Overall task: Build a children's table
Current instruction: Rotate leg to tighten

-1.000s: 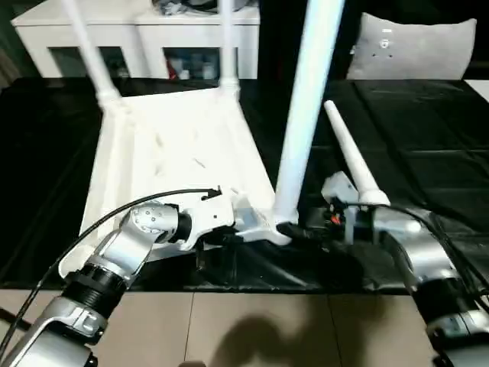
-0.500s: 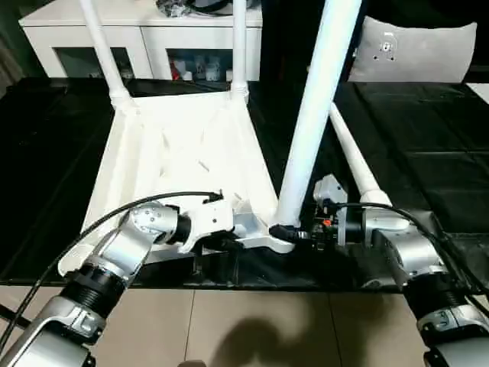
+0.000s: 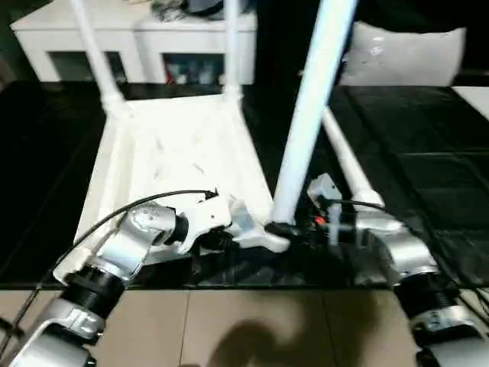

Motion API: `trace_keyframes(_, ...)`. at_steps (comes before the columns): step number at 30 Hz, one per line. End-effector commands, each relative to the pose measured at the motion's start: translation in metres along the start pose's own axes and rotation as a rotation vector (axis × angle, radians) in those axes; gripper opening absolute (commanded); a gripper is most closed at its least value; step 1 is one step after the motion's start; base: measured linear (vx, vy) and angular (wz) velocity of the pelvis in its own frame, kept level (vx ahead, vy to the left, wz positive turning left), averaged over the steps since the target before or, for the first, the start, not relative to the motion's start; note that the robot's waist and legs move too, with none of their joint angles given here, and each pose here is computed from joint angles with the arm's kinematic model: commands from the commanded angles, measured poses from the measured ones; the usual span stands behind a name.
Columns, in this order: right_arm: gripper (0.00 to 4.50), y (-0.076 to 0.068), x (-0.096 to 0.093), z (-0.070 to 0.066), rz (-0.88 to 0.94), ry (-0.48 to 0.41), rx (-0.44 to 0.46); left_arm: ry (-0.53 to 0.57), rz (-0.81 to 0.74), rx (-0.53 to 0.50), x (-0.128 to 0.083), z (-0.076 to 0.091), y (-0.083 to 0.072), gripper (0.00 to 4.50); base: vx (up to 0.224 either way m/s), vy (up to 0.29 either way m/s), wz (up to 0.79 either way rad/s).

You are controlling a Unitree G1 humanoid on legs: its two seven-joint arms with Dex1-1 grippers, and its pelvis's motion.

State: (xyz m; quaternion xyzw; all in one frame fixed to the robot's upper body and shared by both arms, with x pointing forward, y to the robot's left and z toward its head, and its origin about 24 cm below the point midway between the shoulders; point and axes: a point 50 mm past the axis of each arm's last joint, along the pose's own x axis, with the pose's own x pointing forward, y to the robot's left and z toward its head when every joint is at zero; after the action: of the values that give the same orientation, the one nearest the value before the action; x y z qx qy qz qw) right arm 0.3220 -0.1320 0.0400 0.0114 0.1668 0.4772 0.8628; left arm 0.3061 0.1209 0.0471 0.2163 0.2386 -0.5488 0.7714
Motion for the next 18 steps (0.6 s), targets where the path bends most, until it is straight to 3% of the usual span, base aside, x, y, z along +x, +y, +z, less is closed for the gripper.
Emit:
trace_keyframes(1, 2.67, -0.01, 0.015, -0.016, -0.277, 0.07, 0.128, -0.062, 0.048, -0.118, 0.03, 0.013, -0.012, 0.0, -0.052, -0.001, -0.09)
trace_keyframes(4, 2.67, -0.011, 0.026, -0.019, -0.431, 0.08, 0.178, -0.088, 0.169, -0.19, 0.044, 0.025, -0.009, 0.0, -0.041, 0.004, -0.07)
trace_keyframes(8, 2.67, -0.008, 0.035, -0.019, -0.467, 0.062, 0.221, -0.127, 0.213, -0.183, 0.055, 0.043, -0.011, 0.0, 0.0, 0.0, 0.0)
trace_keyframes(12, 2.67, -0.007, 0.037, -0.019, -0.47, 0.055, 0.211, -0.12, 0.214, -0.166, 0.055, 0.044, -0.011, 0.0, 0.0, 0.0, 0.0)
trace_keyframes(13, 3.23, -0.007, 0.037, -0.018, -0.473, 0.054, 0.211, -0.117, 0.217, -0.165, 0.055, 0.044, -0.011, 0.0, 0.0, 0.0, 0.0)
trace_keyframes(16, 3.37, -0.008, 0.036, -0.016, -0.478, 0.012, 0.219, -0.078, 0.258, -0.153, 0.05, 0.035, -0.005, 0.0, 0.0, 0.0, 0.0)
trace_keyframes(18, 3.78, -0.008, 0.035, -0.014, -0.47, -0.008, 0.212, -0.073, 0.262, -0.147, 0.048, 0.033, -0.004, 0.0, 0.0, 0.0, 0.0)
